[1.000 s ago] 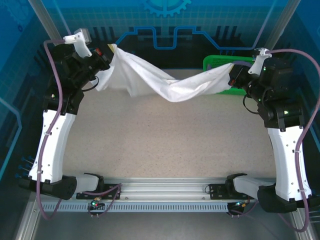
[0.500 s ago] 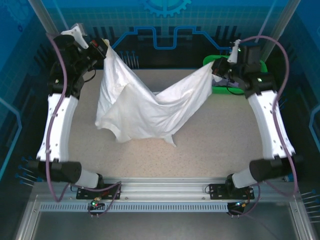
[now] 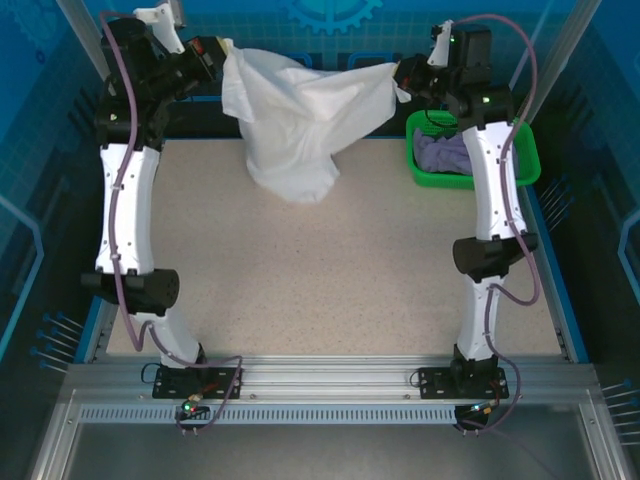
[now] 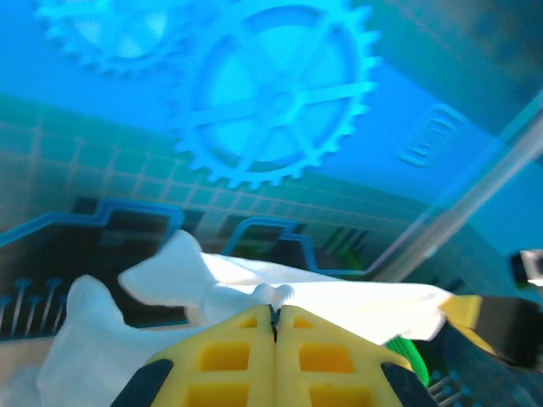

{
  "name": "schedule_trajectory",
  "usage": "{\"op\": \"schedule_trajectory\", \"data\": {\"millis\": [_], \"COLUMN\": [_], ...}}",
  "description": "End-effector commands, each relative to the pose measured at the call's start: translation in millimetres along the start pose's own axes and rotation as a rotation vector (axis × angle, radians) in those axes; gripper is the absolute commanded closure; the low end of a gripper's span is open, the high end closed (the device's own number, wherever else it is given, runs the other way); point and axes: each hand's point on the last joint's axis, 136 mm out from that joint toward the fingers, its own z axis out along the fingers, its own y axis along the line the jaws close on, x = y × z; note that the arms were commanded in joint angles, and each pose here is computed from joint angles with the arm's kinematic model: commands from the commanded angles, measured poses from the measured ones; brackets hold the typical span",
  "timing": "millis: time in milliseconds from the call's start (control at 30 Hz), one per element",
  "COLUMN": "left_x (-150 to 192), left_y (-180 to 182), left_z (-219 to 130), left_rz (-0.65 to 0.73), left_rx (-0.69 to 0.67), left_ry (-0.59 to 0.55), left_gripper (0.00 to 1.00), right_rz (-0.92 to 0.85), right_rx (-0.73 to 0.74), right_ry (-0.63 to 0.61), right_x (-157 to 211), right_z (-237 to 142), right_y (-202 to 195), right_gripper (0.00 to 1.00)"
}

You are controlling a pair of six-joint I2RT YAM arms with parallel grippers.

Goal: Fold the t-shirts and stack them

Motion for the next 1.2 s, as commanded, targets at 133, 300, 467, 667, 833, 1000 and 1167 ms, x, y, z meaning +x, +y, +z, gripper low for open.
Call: {"op": "schedule_trajectory", "data": {"millis": [133, 300, 467, 667, 833, 1000, 1167], "left_x": [109, 215, 231, 253, 318, 384, 423], "left_y": [-63, -16, 51, 102, 125, 131, 150], "left_z": [-71, -117, -162, -139, -106, -100, -104], "left_rz": [0.028, -0.117, -0.118, -0.31, -0.508, -0.502, -0.448], "left_rx": [0.164, 0.025, -0.358, -0.533, -0.578, -0.64, -0.755], "left_ry": [0.101, 0.233, 0.184, 0.261, 0.462, 0.628, 0.727], "left_gripper": [0.82, 0.51, 0.23, 0.24, 0.36, 0.39, 0.35], "right_rz": [0.073, 0.184, 0.163, 0.0, -0.138, -0.31, -0.331], "right_rx": [0.133, 0.249, 0.277, 0.359, 0.432, 0.472, 0.421], "right_ry": [0.056, 0.031, 0.084, 0.267, 0.485, 0.593, 0.644], "right_x": [64, 125, 169, 222, 274, 316, 353], "right_z": [-62, -113, -128, -84, -14, 66, 125], "right_y": [-55, -112, -120, -106, -90, -61, -26], "right_gripper": [0.45, 0.28, 0.25, 0.25, 0.3, 0.33, 0.35]}}
